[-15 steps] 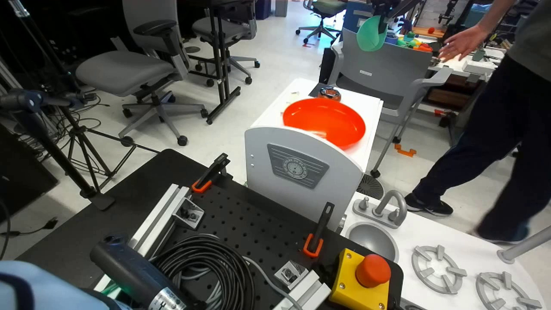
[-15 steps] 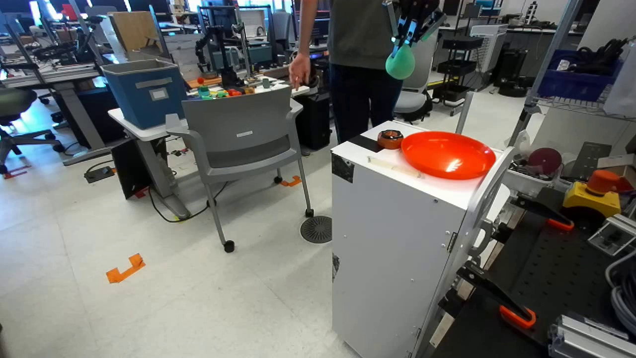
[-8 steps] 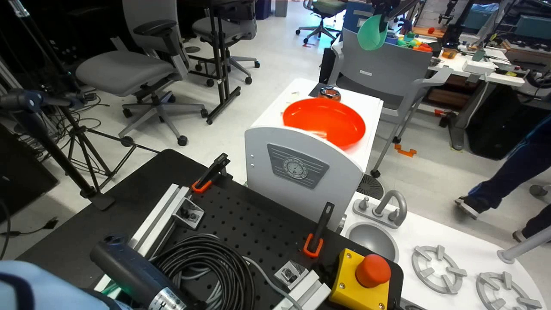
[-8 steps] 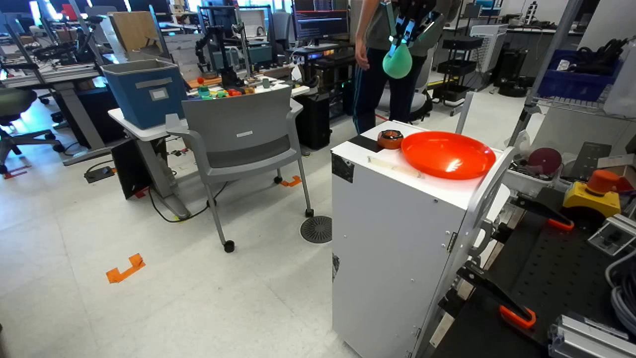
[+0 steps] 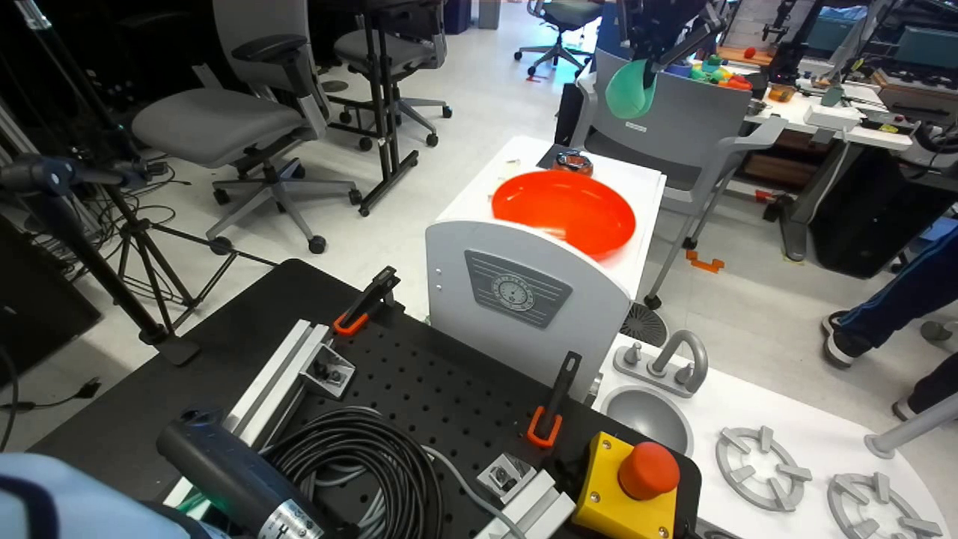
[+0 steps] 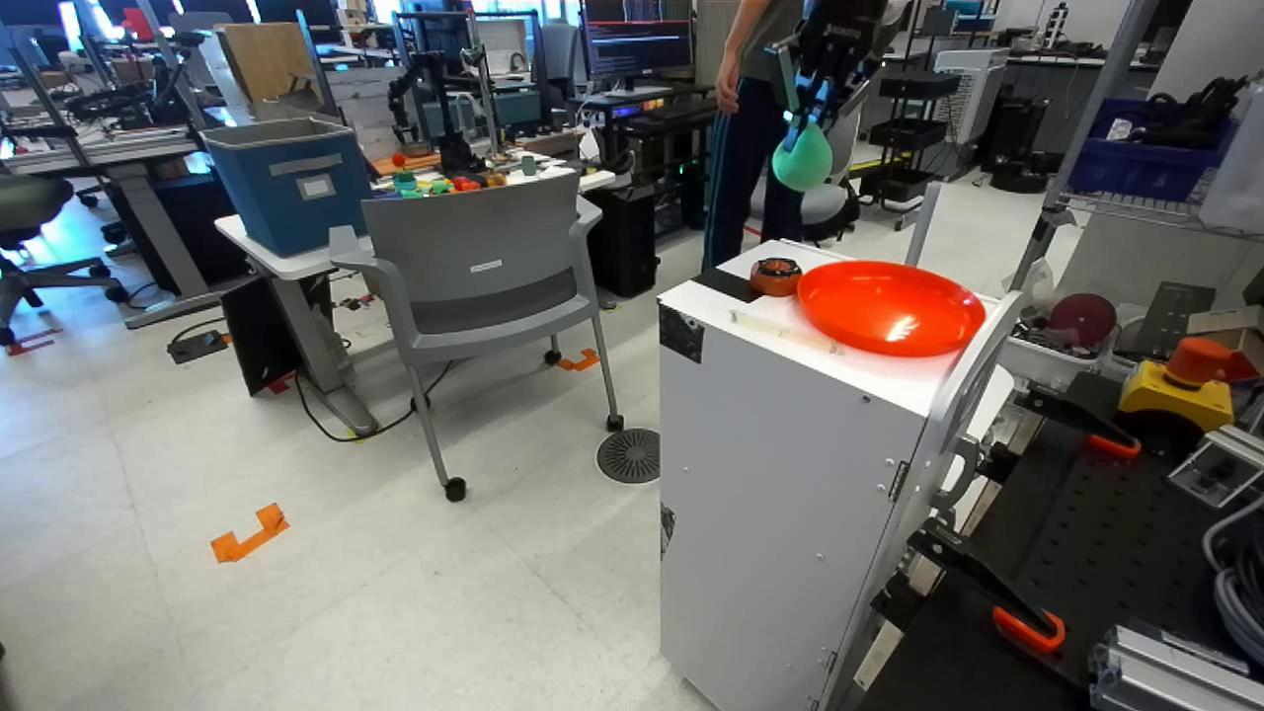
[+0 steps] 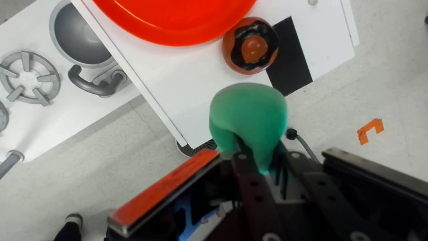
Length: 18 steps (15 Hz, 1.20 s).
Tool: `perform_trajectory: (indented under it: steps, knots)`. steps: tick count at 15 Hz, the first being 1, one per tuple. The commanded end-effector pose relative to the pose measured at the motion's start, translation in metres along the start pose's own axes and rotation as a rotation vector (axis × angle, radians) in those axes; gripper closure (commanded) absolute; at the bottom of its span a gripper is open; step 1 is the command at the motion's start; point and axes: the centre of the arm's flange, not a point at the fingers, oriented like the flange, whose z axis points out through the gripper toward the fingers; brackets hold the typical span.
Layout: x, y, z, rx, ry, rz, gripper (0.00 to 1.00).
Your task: Pick up the green plush toy from the orange plate and put it on the counter
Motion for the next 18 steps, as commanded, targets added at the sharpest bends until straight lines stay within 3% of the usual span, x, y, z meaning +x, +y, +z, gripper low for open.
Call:
perform_trajectory:
  steps: [1, 8, 18]
  knots:
    - [-0.001, 0.008, 0.011, -0.018, -0.066, -0.001, 0.96]
    - [-0.005, 0.019, 0.029, -0.059, -0.138, 0.022, 0.96]
    - [0.007, 0.032, 0.027, -0.053, -0.110, 0.083, 0.96]
